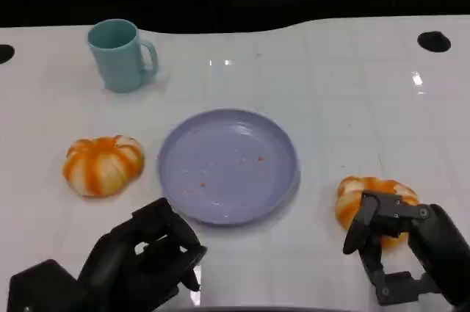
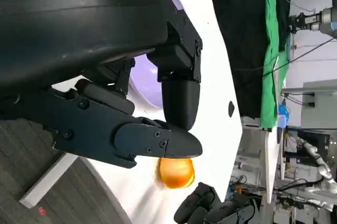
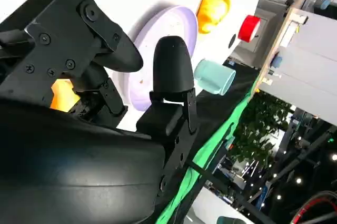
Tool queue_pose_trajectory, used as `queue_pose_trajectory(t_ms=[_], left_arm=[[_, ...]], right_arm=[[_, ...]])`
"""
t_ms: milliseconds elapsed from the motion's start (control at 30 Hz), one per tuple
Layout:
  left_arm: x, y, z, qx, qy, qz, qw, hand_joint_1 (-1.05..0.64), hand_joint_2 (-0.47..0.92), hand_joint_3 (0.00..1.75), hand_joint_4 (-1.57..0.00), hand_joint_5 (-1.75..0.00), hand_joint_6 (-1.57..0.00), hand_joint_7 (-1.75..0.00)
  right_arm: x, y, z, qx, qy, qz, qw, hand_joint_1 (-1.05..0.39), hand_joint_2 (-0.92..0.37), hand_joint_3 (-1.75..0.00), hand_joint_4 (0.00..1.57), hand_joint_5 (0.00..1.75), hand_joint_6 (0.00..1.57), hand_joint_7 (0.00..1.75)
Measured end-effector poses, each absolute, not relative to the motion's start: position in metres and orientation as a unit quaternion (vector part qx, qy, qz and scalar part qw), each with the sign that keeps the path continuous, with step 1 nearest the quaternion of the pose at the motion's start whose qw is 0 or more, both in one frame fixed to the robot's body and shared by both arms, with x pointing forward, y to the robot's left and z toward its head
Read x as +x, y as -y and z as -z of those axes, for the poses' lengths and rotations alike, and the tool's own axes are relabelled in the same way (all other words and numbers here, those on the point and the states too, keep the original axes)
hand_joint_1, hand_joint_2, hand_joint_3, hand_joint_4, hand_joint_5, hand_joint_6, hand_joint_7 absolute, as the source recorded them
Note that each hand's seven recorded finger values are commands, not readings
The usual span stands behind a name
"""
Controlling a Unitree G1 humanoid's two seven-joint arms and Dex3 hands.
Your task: Grasp the bread from the table and place it into the plate.
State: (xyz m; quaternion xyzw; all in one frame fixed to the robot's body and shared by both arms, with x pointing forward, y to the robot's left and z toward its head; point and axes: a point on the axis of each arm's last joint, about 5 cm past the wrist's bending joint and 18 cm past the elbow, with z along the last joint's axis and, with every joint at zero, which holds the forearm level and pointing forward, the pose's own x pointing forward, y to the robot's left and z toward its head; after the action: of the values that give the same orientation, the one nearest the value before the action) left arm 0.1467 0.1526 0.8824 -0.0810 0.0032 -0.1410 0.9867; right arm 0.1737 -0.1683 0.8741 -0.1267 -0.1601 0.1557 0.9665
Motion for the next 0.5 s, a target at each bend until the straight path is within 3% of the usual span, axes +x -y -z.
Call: queue_pose_trajectory(t_ms=[500], left_arm=[[0.1467,-0.1528,-0.8824,-0.081,-0.003,0.141,0.987,-0.59,0.92,0.23,-0.70,-1.75,-0.58,-1.63]], right_arm=[[0.1737,0.1683,-0.8741,-0.127,0.160,-0.156,0.966,0.01,-0.33,-1.45,0.94,1.75,0.77,1.48]])
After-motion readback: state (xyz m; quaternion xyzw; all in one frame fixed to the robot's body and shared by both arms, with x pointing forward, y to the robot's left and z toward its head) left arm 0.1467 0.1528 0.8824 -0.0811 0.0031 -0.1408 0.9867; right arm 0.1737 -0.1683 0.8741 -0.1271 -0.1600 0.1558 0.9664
